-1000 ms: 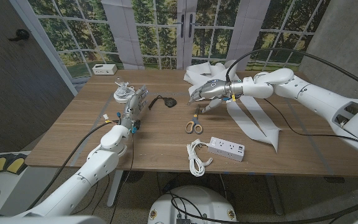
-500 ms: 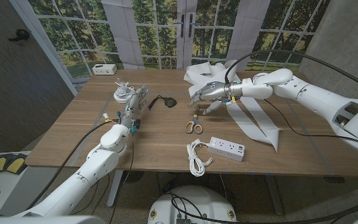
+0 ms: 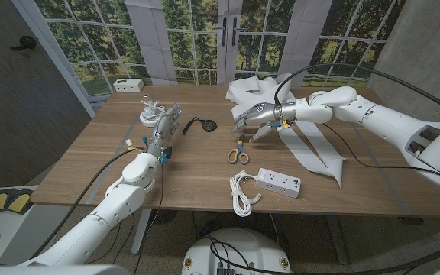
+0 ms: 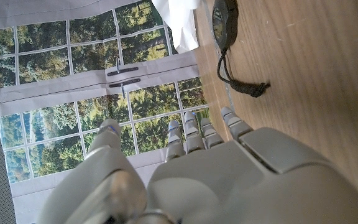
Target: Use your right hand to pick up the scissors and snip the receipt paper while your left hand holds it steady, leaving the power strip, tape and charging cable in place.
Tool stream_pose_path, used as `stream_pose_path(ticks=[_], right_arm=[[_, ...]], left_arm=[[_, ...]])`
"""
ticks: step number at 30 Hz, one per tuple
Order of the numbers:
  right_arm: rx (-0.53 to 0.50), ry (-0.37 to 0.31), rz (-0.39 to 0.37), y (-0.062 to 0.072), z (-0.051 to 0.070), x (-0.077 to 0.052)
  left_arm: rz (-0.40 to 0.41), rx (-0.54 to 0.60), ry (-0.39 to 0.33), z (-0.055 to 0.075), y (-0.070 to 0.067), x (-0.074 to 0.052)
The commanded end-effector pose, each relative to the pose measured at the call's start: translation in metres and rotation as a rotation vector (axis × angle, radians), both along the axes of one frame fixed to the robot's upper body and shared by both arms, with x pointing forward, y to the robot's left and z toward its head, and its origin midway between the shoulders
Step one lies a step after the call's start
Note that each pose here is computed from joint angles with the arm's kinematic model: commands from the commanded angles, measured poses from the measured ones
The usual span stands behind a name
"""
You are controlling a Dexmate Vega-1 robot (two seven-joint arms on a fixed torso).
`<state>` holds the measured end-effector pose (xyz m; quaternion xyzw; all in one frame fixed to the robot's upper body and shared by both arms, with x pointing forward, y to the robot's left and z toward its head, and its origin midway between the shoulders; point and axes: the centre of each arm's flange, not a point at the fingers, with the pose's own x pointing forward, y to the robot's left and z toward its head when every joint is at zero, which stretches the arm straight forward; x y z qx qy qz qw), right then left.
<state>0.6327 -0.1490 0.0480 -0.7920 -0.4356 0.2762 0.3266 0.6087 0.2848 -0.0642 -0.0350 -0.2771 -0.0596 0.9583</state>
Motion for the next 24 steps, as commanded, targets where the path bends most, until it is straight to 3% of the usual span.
stream_pose_path(ticks=[1,12,24], right_arm=[[-0.008,0.001,-0.019,0.0055,-0.0040,0.0046],[-0.018,0.049,-0.059,0.0105,-0.0089,0.0087],[-0.028,0.048,-0.071,0.0132,-0.0130,0.0126]], left_arm=[[0.002,-0.006,0.002,-0.0021,0.0029,-0.0007],[0.004,-0.009,0.005,-0.0031,0.0058,-0.0015],[-0.006,-0.020,0.003,-0.0019,0.0083,-0.0006]])
